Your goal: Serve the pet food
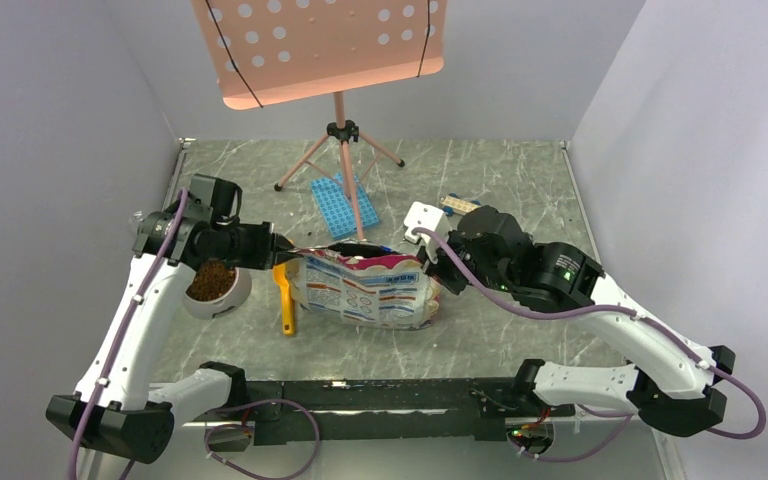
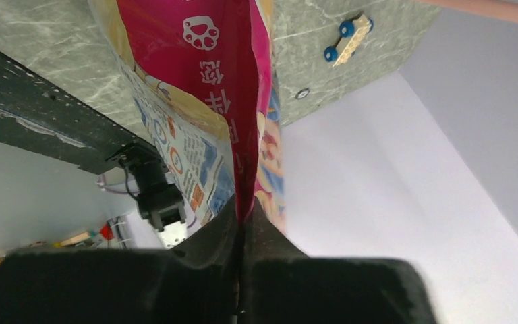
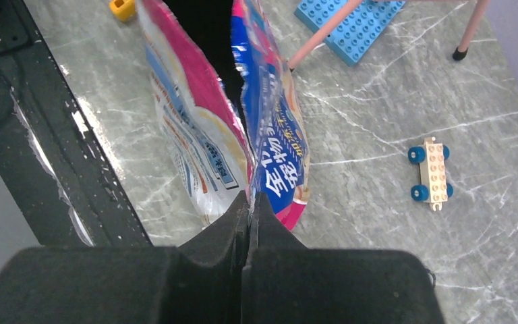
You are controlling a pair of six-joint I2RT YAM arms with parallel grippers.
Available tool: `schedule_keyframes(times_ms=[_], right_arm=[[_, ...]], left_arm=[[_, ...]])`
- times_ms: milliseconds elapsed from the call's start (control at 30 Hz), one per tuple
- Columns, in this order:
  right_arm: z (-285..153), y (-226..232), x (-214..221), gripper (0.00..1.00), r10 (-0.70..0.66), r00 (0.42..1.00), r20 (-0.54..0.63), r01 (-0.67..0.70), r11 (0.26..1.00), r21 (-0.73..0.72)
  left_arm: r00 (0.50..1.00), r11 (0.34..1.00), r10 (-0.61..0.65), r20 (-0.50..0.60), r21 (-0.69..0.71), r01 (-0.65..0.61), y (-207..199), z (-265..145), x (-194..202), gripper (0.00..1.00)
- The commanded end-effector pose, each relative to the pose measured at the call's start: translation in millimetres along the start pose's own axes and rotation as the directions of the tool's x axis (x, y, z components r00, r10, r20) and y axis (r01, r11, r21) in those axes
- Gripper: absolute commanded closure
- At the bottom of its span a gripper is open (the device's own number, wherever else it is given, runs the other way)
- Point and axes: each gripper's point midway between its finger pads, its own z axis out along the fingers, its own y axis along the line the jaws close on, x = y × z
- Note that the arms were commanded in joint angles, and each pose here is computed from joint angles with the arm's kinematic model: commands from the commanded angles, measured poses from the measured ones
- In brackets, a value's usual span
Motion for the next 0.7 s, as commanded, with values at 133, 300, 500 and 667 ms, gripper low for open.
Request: schedule_keyframes(times_ms=[133,300,500,667], right_arm=[[2.5,4.6,-27.6,1.0,0.034,0.998,0.055,-0.032,0.998,-0.046],[10.9,15.2,-31.2,0.34,0.016,0.999,0.032,-0.013,0.994,-0.107],[43.7,15.3,-57.9,0.0,0.026,0.998,0.065,-0.019,0.994,-0.103],[65.8,7.7,-89.2,0.0,0.033,0.992,0.123,-0.024,0.997,-0.071]], left_arm=[[0.997,0.995,0.048,-0.06,0.086,-0.043,-2.0,-20.0,17.0,0.19],[0.991,0.994,0.055,-0.12,0.098,-0.043,-4.9,-25.1,43.1,0.15],[0.986,0.999,0.053,-0.158,0.023,-0.05,-7.3,-5.3,67.5,0.14],[0.993,0.998,0.054,-0.109,0.042,-0.05,-23.3,1.6,64.3,0.15]])
